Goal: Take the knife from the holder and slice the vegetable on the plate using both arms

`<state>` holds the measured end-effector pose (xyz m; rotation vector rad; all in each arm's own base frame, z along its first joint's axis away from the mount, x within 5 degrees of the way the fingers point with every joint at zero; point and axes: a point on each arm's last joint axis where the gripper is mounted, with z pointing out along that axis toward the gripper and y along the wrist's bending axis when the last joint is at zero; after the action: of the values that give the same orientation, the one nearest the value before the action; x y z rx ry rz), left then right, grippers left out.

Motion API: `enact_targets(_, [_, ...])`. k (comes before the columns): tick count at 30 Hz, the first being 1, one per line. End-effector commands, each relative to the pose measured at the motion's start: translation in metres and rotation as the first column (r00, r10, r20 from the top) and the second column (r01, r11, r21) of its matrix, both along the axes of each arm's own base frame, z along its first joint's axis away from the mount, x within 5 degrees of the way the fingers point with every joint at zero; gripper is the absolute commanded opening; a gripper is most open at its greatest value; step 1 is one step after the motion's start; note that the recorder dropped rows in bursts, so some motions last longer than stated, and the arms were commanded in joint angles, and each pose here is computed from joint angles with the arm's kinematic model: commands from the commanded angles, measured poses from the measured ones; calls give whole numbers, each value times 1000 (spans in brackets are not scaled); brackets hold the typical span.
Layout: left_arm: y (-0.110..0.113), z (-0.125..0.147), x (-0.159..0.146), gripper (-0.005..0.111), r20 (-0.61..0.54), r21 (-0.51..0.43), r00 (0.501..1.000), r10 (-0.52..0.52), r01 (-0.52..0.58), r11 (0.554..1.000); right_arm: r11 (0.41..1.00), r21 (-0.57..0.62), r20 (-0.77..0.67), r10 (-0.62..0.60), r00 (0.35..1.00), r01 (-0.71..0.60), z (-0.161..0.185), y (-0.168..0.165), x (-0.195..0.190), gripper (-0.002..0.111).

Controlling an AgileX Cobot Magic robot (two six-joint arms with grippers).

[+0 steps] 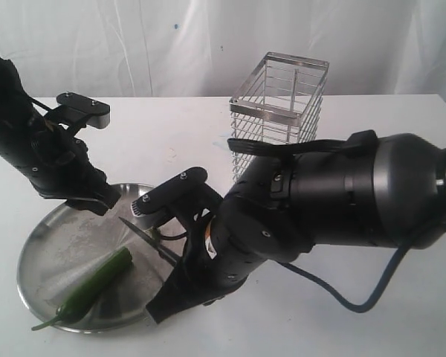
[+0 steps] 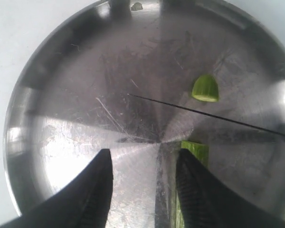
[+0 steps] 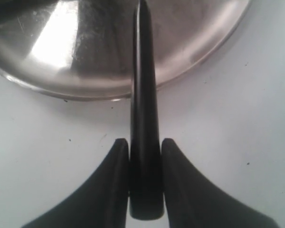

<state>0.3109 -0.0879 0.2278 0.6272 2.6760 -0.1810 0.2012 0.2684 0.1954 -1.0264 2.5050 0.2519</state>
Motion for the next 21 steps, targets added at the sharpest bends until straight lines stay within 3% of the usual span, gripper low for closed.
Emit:
enact_targets(1, [0, 4, -2, 47, -1, -19, 1000, 16, -16, 1000, 1000, 26, 54, -11, 999, 9, 10, -3, 1, 0])
enact_targets(12, [0, 4, -2, 47, -1, -19, 1000, 16, -16, 1000, 999, -23, 114, -28, 993, 31, 14, -10, 5, 0])
enact_targets(21, [-1, 4, -2, 47, -2, -23, 1000, 18, -18, 1000, 998, -35, 73, -49, 996, 52, 5, -11, 3, 0])
